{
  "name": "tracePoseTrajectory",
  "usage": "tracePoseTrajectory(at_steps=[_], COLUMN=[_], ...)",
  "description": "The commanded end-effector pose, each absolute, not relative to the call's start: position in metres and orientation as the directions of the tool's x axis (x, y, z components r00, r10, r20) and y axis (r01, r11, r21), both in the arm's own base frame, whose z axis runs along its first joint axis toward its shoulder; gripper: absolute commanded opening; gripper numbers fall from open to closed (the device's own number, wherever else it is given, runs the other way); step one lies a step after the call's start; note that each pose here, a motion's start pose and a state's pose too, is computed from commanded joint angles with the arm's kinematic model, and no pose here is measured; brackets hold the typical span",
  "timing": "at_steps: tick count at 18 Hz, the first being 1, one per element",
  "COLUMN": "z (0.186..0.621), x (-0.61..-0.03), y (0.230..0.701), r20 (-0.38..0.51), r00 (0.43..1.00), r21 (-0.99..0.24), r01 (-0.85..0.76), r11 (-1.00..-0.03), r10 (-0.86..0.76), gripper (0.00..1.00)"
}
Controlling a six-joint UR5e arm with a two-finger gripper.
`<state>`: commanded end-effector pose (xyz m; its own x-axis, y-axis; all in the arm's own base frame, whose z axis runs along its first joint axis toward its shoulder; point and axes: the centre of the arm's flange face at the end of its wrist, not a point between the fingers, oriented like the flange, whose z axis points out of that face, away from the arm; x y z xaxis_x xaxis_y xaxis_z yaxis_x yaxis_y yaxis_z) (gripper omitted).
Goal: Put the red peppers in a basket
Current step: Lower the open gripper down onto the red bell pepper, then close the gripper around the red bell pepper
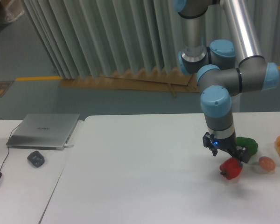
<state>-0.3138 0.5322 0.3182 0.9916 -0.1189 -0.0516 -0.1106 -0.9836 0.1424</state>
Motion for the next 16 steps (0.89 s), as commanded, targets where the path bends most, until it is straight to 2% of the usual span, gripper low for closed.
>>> tracePoseTrajectory(at_steps=[5, 8, 16], z=[0.317, 0.301, 0.284], x=[-0.323, -0.33, -0.33], y=[0.531, 0.527, 0.531], r20=[-0.06, -0.065, -0.067], r00=[0.99, 0.989, 0.99], r21=[0.148, 0.2, 0.206], r01=[-0.115, -0.115, -0.109], r11=[-0.982, -0.973, -0.972], r10=[-0.125, -0.131, -0.125], gripper=[1.0, 1.0, 1.0])
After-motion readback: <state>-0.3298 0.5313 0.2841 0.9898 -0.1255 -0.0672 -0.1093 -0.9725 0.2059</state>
